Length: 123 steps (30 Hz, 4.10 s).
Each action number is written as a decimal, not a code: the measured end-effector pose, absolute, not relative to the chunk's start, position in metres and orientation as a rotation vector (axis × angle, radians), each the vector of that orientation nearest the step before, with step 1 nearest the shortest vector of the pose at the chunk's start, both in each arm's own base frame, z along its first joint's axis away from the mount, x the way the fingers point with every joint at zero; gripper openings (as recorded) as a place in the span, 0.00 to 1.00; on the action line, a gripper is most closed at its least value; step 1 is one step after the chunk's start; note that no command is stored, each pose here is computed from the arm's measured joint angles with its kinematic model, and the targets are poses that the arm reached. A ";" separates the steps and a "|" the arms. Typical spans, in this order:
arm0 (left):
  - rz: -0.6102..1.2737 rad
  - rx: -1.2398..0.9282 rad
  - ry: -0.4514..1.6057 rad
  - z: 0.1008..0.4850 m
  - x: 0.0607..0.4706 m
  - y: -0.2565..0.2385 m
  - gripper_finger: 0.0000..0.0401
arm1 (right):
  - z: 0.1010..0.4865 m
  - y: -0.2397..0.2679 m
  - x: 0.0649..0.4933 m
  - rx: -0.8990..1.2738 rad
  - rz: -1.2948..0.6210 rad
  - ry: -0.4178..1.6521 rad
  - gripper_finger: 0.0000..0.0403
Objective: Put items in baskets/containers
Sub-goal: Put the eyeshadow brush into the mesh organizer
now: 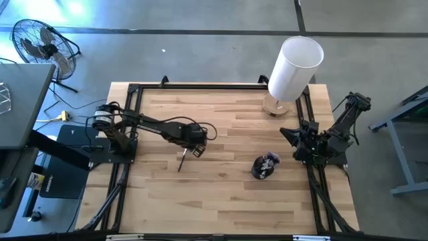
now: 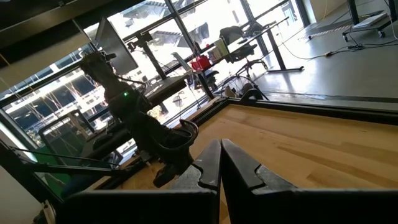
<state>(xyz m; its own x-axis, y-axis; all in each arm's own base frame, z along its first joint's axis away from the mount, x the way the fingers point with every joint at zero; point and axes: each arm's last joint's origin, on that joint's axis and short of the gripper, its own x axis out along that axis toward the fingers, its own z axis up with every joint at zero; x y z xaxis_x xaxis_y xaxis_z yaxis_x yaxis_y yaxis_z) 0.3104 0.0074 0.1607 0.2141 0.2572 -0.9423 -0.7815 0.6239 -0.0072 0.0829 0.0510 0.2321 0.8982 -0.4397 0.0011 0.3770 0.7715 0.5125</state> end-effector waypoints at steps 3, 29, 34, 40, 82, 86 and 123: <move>0.812 -0.516 1.156 0.173 0.312 0.008 0.21 | 0.232 0.051 0.083 0.529 -0.433 -0.121 0.00; 0.972 -0.710 1.265 0.150 0.316 -0.013 0.21 | 0.233 0.054 0.084 0.543 -0.322 -0.094 0.00; 0.981 -0.678 1.287 0.135 0.320 -0.013 0.21 | 0.233 0.055 0.084 0.547 -0.306 -0.092 0.00; 0.927 -0.571 1.256 0.134 0.324 -0.012 0.21 | 0.233 0.056 0.085 0.548 -0.279 -0.084 0.00; 0.524 -0.525 1.109 0.249 0.349 -0.050 0.25 | 0.228 0.064 0.086 0.459 0.008 0.029 0.00; 0.576 -0.532 1.202 0.219 0.352 -0.037 0.33 | 0.228 0.064 0.086 0.459 -0.008 0.025 0.00; 0.419 -0.408 1.569 0.146 0.361 -0.004 0.33 | 0.227 0.059 0.085 0.443 -0.168 -0.005 0.00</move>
